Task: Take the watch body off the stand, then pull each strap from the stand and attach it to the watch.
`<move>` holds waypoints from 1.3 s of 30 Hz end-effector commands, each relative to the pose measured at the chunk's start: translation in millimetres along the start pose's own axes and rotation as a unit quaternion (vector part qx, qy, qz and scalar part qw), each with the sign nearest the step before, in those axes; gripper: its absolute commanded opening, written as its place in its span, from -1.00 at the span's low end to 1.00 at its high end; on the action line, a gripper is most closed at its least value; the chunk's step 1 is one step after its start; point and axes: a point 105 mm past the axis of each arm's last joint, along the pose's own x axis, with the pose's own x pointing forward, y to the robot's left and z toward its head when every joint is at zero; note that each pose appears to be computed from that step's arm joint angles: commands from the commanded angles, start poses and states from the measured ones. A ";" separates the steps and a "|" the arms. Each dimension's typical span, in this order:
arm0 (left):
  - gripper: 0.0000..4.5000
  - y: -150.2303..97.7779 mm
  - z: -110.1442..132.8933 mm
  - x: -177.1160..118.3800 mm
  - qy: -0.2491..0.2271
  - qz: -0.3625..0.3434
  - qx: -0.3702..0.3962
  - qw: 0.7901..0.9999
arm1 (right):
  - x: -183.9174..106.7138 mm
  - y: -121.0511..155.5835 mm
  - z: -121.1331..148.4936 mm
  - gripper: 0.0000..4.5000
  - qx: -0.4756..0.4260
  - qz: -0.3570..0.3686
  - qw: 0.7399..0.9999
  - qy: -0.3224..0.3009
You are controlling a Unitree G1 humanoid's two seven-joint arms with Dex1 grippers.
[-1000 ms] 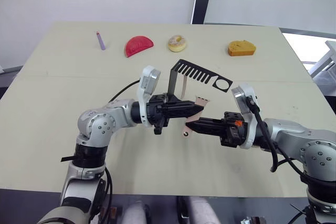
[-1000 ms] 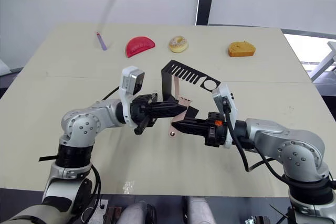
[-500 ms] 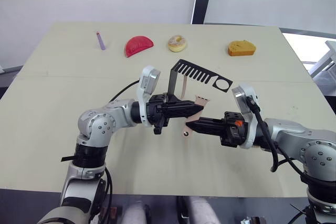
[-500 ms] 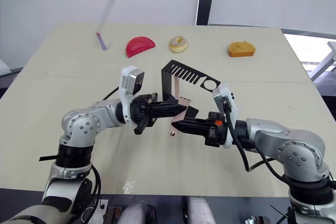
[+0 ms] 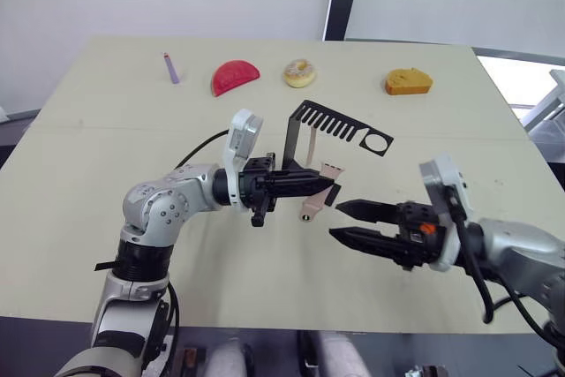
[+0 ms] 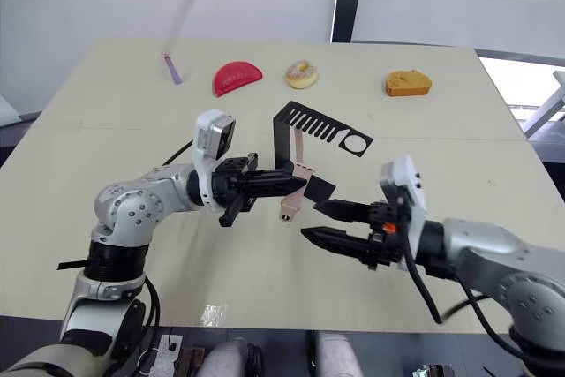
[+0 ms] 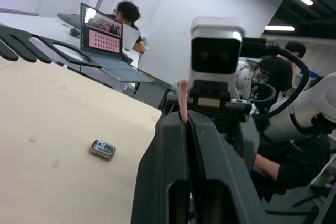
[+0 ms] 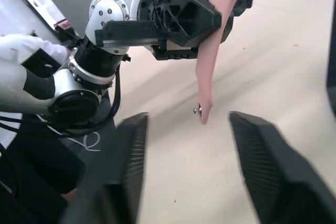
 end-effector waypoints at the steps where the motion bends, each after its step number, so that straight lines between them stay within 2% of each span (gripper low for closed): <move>1: -1.00 -7.4 1.4 -2.1 0.029 -0.025 0.037 0.999 | -19.7 -1.1 1.1 0.98 -0.042 -0.097 0.994 -0.010; 4: -1.00 -8.7 -6.1 -6.7 0.064 -0.039 0.058 0.996 | -44.5 -9.6 -11.5 0.98 -0.034 -0.213 0.976 -0.017; 7: -1.00 -8.1 -17.5 -8.9 0.100 -0.060 0.082 0.990 | -76.0 -14.5 -35.7 0.98 -0.024 -0.333 0.943 0.011; 11: -1.00 -3.1 -32.7 -8.8 0.136 -0.080 0.113 0.981 | -106.4 -13.3 -63.1 0.98 0.003 -0.429 0.903 0.034; 14: -1.00 -0.2 -38.5 -6.6 0.143 -0.090 0.124 0.978 | -117.7 -9.0 -78.7 0.98 0.019 -0.478 0.877 0.037; 21: -1.00 1.7 -41.1 -3.2 0.142 -0.093 0.135 0.976 | -105.5 -21.1 -90.1 0.98 0.018 -0.503 0.864 0.030; 30: -1.00 3.4 -39.1 -1.7 0.139 -0.076 0.146 0.976 | -99.1 -78.2 -106.0 0.98 0.021 -0.558 0.829 0.023; 39: -1.00 1.9 -38.0 -0.5 0.137 -0.068 0.150 0.977 | -87.9 -100.2 -116.4 0.98 0.028 -0.566 0.823 0.026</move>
